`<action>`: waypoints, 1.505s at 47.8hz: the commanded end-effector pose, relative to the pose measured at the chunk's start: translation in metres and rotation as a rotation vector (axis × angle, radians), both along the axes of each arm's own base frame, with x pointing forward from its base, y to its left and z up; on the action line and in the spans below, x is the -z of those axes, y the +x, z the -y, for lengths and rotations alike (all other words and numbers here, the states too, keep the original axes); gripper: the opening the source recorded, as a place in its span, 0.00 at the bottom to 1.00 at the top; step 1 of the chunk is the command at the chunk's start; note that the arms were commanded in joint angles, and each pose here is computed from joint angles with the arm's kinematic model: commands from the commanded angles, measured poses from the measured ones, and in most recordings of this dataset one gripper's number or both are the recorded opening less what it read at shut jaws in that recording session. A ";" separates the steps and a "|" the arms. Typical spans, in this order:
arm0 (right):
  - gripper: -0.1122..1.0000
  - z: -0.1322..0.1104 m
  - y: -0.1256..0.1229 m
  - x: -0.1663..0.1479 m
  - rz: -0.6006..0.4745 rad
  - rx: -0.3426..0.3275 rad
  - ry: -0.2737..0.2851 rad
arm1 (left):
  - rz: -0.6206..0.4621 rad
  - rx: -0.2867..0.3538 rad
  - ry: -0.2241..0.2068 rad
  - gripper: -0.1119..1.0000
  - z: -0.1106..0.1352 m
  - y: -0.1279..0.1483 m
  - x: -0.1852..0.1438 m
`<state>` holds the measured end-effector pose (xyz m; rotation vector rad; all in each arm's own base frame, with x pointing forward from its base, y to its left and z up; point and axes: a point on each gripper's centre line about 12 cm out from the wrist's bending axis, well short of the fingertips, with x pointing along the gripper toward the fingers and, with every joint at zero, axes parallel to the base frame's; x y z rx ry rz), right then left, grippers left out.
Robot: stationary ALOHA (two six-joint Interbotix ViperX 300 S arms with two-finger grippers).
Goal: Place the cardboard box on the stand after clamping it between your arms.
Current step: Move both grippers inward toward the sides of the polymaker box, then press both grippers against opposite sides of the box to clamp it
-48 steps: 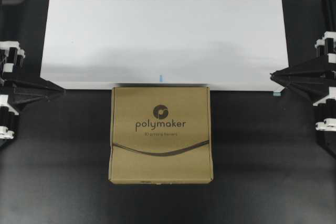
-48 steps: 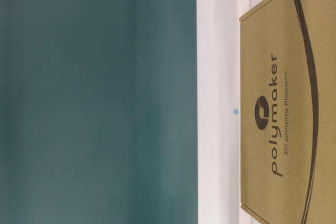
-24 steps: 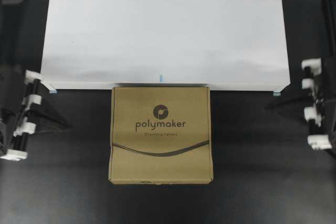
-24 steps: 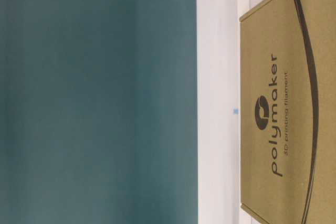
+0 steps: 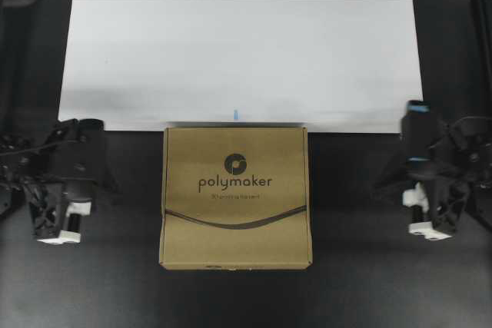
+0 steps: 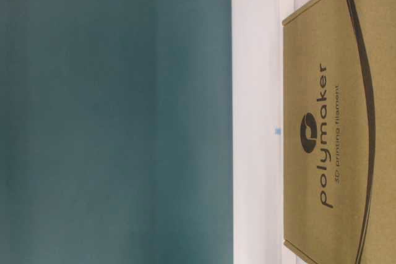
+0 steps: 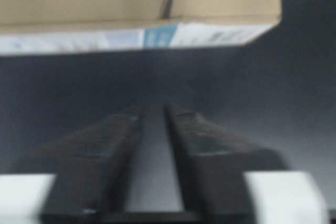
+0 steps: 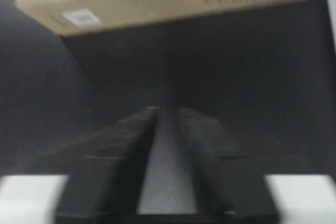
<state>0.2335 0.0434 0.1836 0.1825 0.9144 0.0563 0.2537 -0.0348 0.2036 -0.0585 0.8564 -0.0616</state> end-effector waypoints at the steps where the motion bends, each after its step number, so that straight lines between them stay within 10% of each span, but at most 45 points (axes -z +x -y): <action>1: 0.38 -0.003 0.009 0.005 -0.044 -0.003 -0.007 | -0.022 -0.014 -0.008 0.42 0.001 0.006 0.001; 12: 0.86 -0.006 0.019 0.029 -0.123 -0.009 -0.026 | -0.084 -0.103 -0.074 0.87 0.004 0.020 0.027; 44: 0.86 -0.018 0.090 0.083 -0.108 -0.026 -0.050 | -0.124 -0.100 -0.074 0.82 0.013 0.071 0.076; 72: 0.86 -0.023 0.116 0.074 -0.074 -0.050 -0.061 | -0.086 0.027 0.018 0.82 0.016 0.086 0.074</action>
